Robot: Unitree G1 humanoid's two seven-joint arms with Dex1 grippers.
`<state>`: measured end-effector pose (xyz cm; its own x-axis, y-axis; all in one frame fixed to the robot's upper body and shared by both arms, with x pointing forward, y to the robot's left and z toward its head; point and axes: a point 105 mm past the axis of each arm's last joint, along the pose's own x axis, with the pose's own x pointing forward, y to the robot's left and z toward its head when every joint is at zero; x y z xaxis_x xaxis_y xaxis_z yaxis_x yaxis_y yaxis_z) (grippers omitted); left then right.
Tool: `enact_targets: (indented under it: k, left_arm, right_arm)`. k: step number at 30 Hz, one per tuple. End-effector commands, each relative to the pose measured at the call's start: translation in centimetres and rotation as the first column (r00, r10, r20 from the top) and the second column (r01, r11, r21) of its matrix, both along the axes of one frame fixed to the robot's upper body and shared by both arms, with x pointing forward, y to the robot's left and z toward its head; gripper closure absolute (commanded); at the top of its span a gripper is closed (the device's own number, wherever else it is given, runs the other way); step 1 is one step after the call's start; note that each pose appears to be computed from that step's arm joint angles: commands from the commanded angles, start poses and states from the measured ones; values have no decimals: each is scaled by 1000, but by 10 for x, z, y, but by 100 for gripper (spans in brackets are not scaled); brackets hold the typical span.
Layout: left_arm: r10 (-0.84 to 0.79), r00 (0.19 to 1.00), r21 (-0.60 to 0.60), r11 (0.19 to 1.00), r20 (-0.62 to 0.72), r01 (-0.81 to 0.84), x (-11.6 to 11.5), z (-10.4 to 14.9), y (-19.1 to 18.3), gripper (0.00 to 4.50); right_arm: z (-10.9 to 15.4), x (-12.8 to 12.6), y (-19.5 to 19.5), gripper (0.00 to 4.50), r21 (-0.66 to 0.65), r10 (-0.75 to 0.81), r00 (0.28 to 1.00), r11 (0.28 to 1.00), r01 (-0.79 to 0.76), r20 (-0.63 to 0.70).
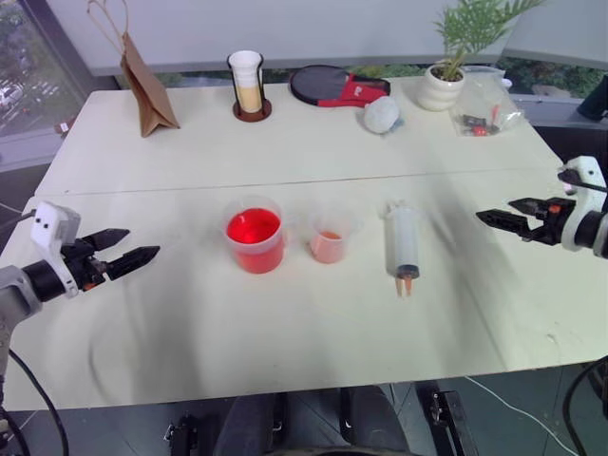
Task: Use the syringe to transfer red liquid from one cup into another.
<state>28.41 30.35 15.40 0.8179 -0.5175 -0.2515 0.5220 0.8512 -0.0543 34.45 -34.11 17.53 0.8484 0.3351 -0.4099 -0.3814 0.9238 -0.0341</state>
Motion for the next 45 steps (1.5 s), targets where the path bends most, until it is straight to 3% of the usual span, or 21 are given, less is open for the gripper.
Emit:
enact_targets:
  k: [1, 9, 14, 19, 28, 37, 40, 44, 45]
  left_arm:
    - [-15, 998, 25, 1000, 63, 13, 6, 14, -4, 1]
    - [-42, 997, 48, 998, 72, 39, 18, 12, -9, 1]
    - [-237, 968, 125, 966, 78, 226, 21, 46, -33, 1]
    - [-477, 879, 245, 853, 11, 461, 10, 69, -64, 1]
    - [-586, 802, 376, 773, 117, 510, 15, 112, -89, 1]
    - [-590, 799, 360, 775, 119, 519, 8, 99, -100, 1]
    - [-579, 806, 343, 788, 126, 512, 8, 95, -101, 0]
    - [-570, 811, 341, 795, 134, 502, 9, 96, -100, 0]
    - [-567, 812, 341, 797, 138, 499, 11, 96, -100, 0]
  right_arm:
    - [16, 7, -2, 0, -18, -7, 998, 1000, 8, 62]
    - [28, 12, -17, 0, -53, -94, 995, 994, 93, -14]
    - [60, 12, 37, 0, 26, 53, 984, 998, -49, -170]
    - [58, 12, 79, 0, 108, 94, 919, 993, -57, -383]
    - [23, 22, 124, 0, 115, 72, 783, 993, -1, -617]
    - [-8, 20, 140, 0, 74, 30, 699, 997, 33, -714]
    - [-27, 30, 145, 89, 2, -10, 711, 1000, 17, -703]
    - [-35, 30, 155, 293, -24, -6, 708, 1000, -16, -706]
    - [-32, 33, 158, 315, -16, 1, 718, 1000, -17, -697]
